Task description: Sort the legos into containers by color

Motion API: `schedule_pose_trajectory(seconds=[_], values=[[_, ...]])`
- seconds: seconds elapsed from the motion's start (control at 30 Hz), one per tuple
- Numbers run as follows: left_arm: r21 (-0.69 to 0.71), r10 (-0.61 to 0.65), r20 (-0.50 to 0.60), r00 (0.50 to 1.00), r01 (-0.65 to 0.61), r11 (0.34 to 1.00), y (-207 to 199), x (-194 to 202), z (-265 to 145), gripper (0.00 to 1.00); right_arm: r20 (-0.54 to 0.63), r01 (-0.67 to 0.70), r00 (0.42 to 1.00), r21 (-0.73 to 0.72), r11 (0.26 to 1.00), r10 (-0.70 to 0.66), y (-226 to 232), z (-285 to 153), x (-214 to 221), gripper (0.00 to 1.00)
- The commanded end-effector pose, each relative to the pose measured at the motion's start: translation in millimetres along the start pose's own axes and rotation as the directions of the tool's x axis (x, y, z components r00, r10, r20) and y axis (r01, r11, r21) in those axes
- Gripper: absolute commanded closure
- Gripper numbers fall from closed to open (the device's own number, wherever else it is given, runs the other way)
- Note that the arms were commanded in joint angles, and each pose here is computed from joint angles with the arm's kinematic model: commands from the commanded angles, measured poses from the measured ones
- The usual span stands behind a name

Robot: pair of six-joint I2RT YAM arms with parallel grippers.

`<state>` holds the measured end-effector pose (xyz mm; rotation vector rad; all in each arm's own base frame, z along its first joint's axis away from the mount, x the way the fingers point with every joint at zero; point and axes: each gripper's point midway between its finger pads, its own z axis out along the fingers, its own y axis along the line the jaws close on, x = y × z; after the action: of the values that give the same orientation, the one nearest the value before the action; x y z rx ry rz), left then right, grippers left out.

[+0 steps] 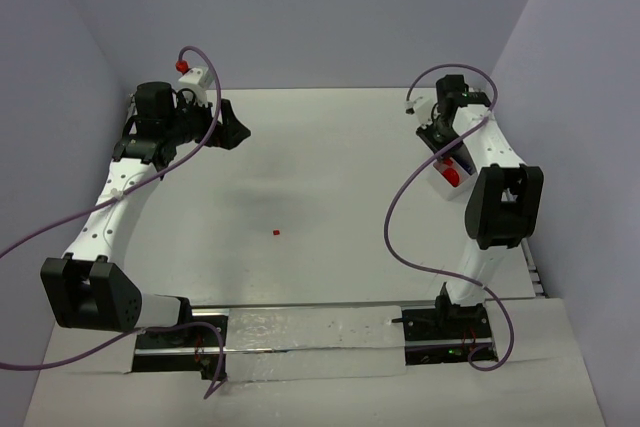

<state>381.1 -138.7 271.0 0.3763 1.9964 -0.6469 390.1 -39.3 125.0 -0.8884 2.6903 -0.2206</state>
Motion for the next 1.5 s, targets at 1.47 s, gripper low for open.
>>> schedule_pose_trajectory(seconds=[1.47], values=[[0.200, -0.178, 0.072, 0.981, 0.161, 0.967, 11, -30, -41, 0.01, 0.446, 0.617, 0.776, -0.385, 0.687, -0.447, 421, -31, -143, 0.59]])
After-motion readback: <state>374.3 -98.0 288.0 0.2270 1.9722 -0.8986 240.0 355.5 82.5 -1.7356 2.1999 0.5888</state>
